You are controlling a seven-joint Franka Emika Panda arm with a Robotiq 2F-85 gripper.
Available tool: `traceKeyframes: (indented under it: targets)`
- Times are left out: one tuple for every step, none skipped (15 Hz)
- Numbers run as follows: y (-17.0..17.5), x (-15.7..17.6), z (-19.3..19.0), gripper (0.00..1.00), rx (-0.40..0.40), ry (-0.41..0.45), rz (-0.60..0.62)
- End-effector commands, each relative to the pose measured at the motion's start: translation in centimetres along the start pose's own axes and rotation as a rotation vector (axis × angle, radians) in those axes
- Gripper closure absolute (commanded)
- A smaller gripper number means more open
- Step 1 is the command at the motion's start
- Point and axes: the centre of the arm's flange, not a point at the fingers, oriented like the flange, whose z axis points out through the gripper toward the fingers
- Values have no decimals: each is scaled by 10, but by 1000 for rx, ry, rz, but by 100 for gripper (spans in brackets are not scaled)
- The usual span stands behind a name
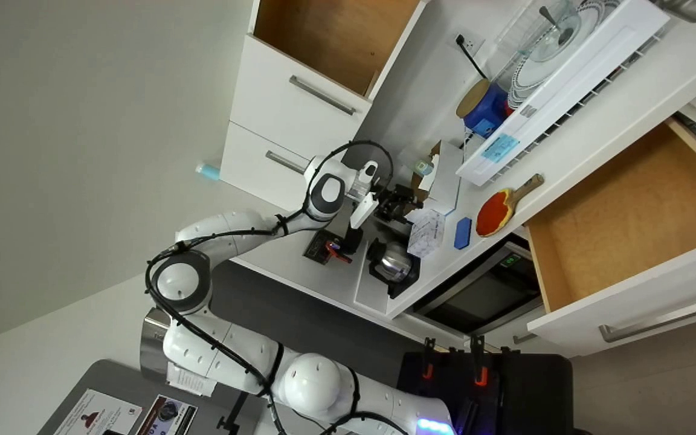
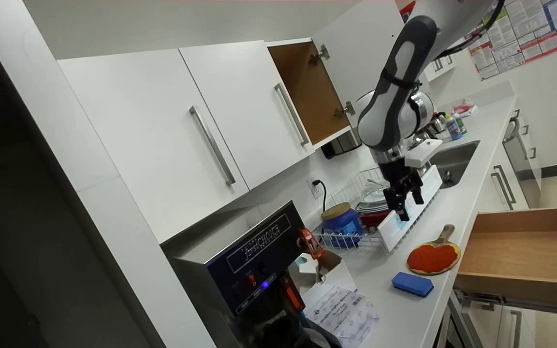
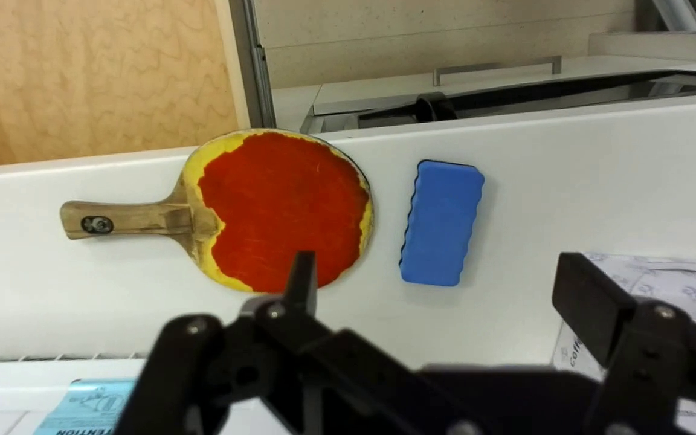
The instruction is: Pick up the eraser and move it slightly forward
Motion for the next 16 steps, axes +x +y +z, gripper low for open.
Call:
traceKeyframes:
  targets:
    - [-5, 28, 51, 0, -19, 23, -20]
    - [-9, 33, 66, 0, -29, 29, -30]
    - [-13, 38, 82, 0, -31, 33, -44]
    - [-17, 43, 94, 0, -38, 37, -52]
    - [-22, 48, 107, 0, -44, 36, -65]
    - [-26, 53, 120, 0, -52, 34, -83]
    - [-29, 57, 130, 0, -62, 29, -92]
    - [-32, 62, 140, 0, -67, 23, -102]
    - [-34, 66, 148, 0, -70, 20, -109]
    - [-36, 71, 157, 0, -72, 15, -123]
    - [-39, 75, 162, 0, -75, 9, -131]
    - [-41, 79, 168, 0, -69, 4, -135]
    - [-42, 83, 174, 0, -60, 1, -139]
    - [-45, 87, 179, 0, -48, -3, -144]
    - [-47, 90, 184, 0, -38, -7, -147]
    - [-49, 93, 188, 0, -30, -12, -152]
